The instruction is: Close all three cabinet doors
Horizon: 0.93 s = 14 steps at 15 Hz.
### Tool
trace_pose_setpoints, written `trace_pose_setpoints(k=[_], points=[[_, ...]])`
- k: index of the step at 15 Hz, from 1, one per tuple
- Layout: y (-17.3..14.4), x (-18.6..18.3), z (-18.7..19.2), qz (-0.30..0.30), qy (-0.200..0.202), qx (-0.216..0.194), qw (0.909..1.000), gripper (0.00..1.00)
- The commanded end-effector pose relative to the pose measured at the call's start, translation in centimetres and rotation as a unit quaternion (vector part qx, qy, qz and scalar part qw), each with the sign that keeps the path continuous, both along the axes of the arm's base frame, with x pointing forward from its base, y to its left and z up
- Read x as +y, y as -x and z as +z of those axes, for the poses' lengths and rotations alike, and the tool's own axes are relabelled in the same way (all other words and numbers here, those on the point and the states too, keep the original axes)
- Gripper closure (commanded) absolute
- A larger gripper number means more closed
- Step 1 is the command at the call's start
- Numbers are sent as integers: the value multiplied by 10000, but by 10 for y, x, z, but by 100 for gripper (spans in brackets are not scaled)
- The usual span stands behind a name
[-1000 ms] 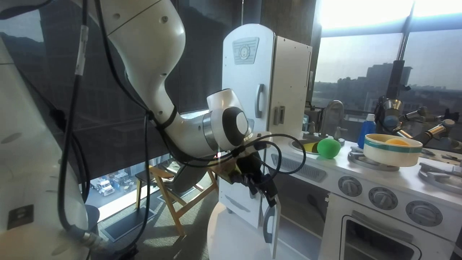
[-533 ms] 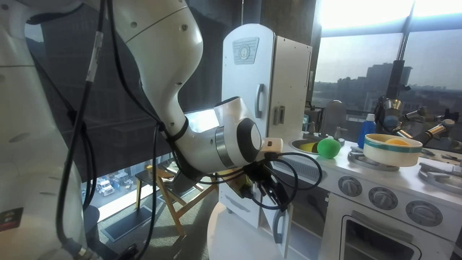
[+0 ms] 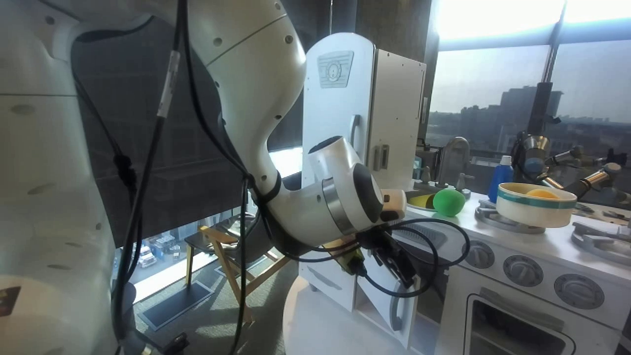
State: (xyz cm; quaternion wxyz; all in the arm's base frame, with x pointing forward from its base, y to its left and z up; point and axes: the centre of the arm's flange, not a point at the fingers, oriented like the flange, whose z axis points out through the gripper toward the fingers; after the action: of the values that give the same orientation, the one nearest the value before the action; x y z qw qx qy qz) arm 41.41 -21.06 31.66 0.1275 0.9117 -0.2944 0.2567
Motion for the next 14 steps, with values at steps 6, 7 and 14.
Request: trace_pose_setpoints(k=[6, 7, 14], points=[[-44, -41, -43, -28, 39, -110, 9999, 0], [-47, -44, -43, 35, 119, -126, 9998, 0], [-46, -51, -40, 346, 341, -163, 9987, 0]])
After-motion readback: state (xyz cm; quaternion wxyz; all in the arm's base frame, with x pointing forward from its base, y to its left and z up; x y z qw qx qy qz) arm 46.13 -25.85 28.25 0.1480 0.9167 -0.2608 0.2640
